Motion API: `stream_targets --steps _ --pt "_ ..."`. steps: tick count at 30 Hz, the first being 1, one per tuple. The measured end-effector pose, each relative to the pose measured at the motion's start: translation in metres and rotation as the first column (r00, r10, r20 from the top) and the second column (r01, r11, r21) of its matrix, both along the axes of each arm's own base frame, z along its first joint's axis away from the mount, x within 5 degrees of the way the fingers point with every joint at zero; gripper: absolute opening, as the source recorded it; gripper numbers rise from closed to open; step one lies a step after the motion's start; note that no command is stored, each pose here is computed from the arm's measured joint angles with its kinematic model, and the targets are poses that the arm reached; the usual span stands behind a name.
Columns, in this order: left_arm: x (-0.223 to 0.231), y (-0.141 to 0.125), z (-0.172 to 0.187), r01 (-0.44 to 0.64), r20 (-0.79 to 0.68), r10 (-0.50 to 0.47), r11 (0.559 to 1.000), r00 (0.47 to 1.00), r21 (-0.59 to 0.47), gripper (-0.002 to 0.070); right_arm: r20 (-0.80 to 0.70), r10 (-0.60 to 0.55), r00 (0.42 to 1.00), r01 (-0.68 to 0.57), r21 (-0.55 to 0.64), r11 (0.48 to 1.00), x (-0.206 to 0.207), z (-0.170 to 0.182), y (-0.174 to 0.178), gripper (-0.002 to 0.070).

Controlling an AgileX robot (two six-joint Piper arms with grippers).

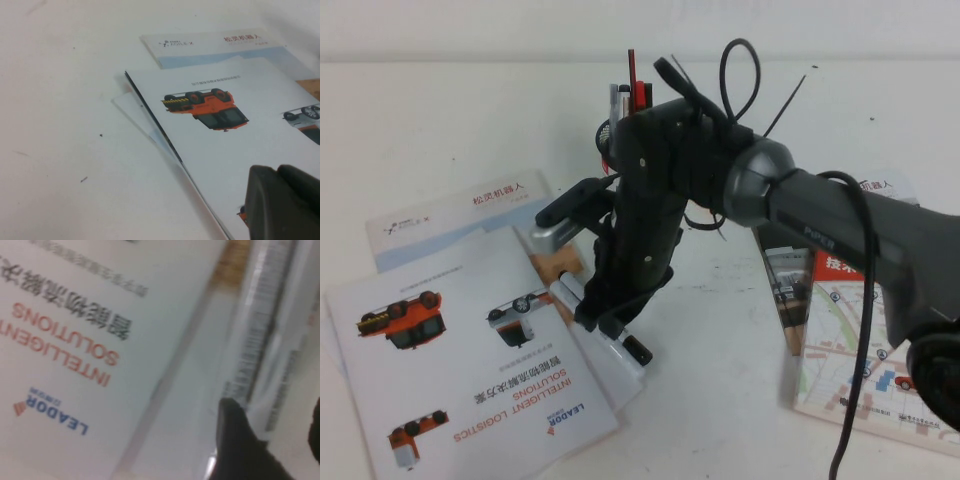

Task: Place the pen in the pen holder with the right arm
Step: Pick up the pen on the table

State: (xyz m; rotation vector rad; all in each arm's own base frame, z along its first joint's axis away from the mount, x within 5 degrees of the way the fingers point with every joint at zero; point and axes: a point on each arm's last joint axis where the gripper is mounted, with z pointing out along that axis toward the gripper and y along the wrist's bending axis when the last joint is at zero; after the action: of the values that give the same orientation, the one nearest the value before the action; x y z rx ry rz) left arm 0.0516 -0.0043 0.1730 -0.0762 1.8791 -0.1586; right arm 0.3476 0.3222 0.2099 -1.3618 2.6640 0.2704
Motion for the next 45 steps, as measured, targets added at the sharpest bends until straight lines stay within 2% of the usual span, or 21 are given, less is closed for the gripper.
stream_targets --steps 7,19,28,41,45 --pt "0.0 0.0 0.0 0.0 0.0 0.0 1.0 1.0 0.0 -0.0003 0.021 0.076 0.997 -0.075 -0.038 0.996 -0.008 -0.007 0.01 0.028" --pt "0.0 0.0 0.0 0.0 0.0 0.0 1.0 1.0 0.0 -0.0002 0.071 0.077 0.994 -0.075 -0.04 0.996 -0.002 -0.013 0.012 0.0276" --pt "0.0 0.0 0.0 0.0 0.0 0.0 1.0 1.0 0.0 -0.0003 0.115 0.089 0.989 -0.082 -0.062 0.995 0.002 -0.012 0.011 0.0219" --pt "0.0 0.0 0.0 0.0 0.0 0.0 1.0 1.0 0.0 -0.0002 0.189 0.076 0.979 -0.067 -0.053 0.996 0.009 -0.01 0.012 0.0214" --pt "0.0 0.0 0.0 0.0 0.0 0.0 1.0 1.0 0.0 -0.0003 0.218 0.073 0.973 -0.066 -0.036 0.997 0.012 0.0 0.014 0.0224"
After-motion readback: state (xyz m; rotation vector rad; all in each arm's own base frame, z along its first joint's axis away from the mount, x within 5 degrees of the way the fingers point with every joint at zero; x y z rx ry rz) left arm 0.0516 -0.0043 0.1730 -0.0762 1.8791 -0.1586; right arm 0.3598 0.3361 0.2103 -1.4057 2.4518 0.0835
